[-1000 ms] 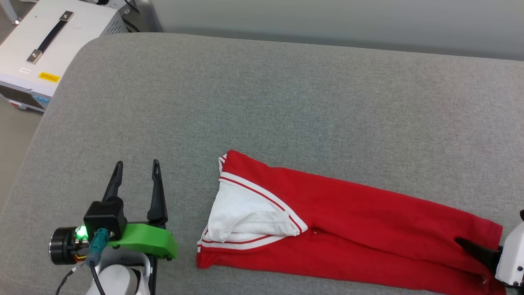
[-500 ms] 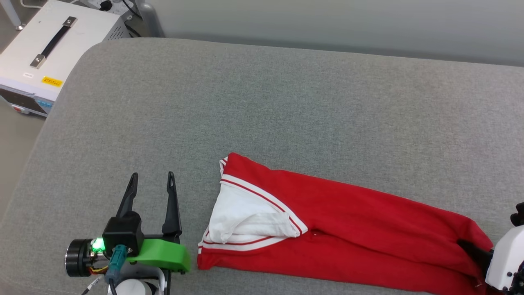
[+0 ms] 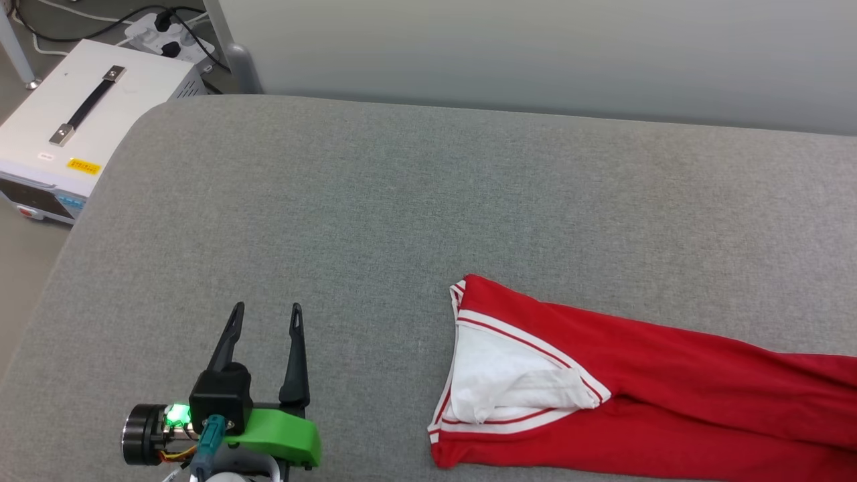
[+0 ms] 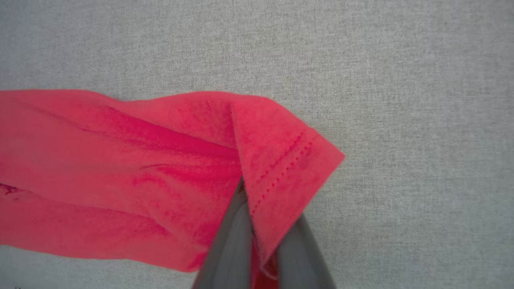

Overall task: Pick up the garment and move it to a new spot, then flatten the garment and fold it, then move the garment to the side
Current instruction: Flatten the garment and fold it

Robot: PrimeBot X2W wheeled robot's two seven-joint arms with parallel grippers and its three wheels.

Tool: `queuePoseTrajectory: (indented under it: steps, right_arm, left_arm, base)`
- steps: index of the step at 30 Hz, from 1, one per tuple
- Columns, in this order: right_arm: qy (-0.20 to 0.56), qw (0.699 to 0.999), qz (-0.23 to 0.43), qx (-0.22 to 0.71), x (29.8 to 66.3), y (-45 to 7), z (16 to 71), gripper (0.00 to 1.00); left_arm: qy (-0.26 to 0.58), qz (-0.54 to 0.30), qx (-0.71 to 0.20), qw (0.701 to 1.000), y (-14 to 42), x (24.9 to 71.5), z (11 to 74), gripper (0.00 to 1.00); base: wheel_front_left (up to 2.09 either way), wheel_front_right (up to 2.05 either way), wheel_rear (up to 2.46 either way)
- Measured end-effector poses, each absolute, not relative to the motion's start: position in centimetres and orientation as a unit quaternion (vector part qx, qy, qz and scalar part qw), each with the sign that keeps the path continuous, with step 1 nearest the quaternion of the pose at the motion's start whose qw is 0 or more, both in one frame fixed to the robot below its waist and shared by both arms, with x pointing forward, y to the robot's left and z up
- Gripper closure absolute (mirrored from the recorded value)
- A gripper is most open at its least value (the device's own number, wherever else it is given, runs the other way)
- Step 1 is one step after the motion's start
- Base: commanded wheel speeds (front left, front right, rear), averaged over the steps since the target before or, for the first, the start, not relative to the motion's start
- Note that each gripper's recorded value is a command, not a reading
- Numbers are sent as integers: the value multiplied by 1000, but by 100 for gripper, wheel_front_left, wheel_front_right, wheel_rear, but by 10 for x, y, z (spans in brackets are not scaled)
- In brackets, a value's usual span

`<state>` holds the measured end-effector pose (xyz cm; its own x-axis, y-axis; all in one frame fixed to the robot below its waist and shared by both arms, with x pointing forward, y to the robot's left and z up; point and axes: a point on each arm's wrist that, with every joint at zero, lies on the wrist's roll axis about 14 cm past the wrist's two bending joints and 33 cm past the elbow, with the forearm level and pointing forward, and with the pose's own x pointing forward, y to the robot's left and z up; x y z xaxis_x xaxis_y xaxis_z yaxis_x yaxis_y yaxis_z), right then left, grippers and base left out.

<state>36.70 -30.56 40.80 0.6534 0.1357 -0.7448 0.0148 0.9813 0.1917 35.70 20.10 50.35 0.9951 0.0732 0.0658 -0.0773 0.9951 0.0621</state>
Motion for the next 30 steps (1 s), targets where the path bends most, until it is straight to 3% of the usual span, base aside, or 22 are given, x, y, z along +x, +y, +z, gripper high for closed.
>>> queuePoseTrajectory:
  steps: [5,14,30]
  right_arm:
    - [416,902,54,98,361,-295,417,100]
    - [373,901,190,117,364,-210,459,100]
    - [370,844,385,46,386,-54,463,100]
  left_arm:
    - [-33,37,32,998,201,352,504,0]
    - [-31,31,34,998,199,347,502,0]
    - [-5,36,30,999,197,357,486,0]
  base:
    - [0,0,0]
    - [0,0,0]
    - [0,0,0]
